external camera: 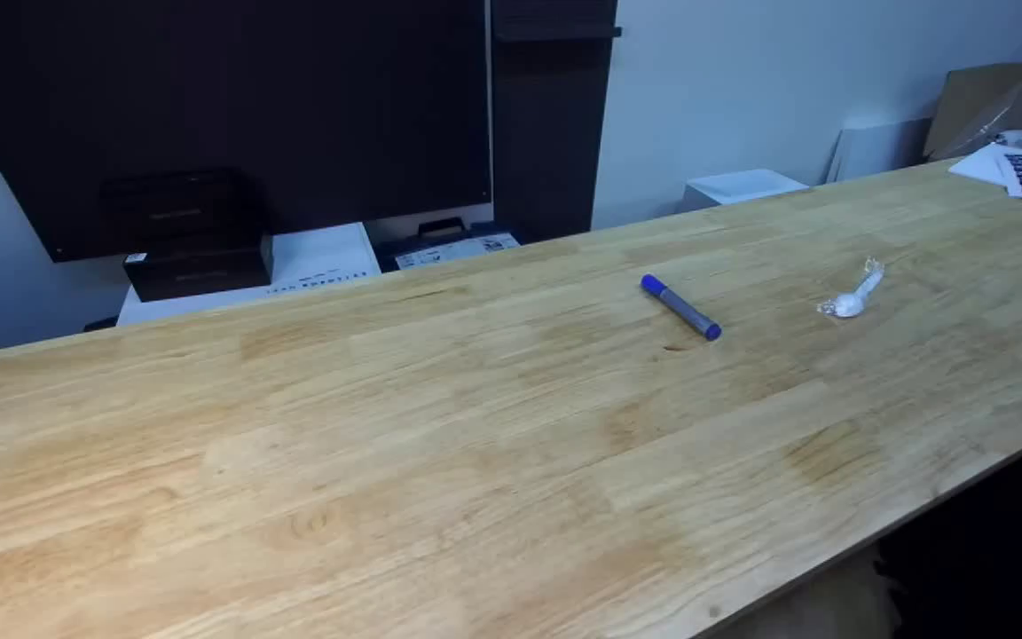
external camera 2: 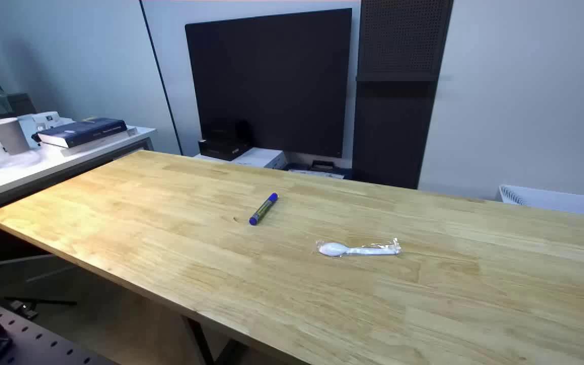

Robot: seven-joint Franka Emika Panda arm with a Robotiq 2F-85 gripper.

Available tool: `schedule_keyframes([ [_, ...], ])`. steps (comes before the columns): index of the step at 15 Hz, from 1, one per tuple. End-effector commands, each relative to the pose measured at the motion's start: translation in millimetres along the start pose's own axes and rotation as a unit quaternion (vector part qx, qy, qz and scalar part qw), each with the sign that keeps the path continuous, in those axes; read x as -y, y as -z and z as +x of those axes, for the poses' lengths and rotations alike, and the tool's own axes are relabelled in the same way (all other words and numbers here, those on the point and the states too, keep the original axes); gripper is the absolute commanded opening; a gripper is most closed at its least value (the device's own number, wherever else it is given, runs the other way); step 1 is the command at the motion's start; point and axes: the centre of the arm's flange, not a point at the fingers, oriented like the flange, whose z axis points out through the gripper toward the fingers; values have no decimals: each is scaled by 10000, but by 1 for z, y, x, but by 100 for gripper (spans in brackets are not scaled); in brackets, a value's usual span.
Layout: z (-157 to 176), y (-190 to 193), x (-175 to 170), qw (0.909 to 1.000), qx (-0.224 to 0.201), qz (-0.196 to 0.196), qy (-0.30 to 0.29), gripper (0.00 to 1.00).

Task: Put the marker near the disposable plastic spoon

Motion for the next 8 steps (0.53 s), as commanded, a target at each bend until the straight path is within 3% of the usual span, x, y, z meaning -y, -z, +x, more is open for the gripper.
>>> schedule_keyframes([
  [1,0,-1,0,10000,9,2,-1,100],
  [8,-1,-8,0,10000,86,21,-8,100],
])
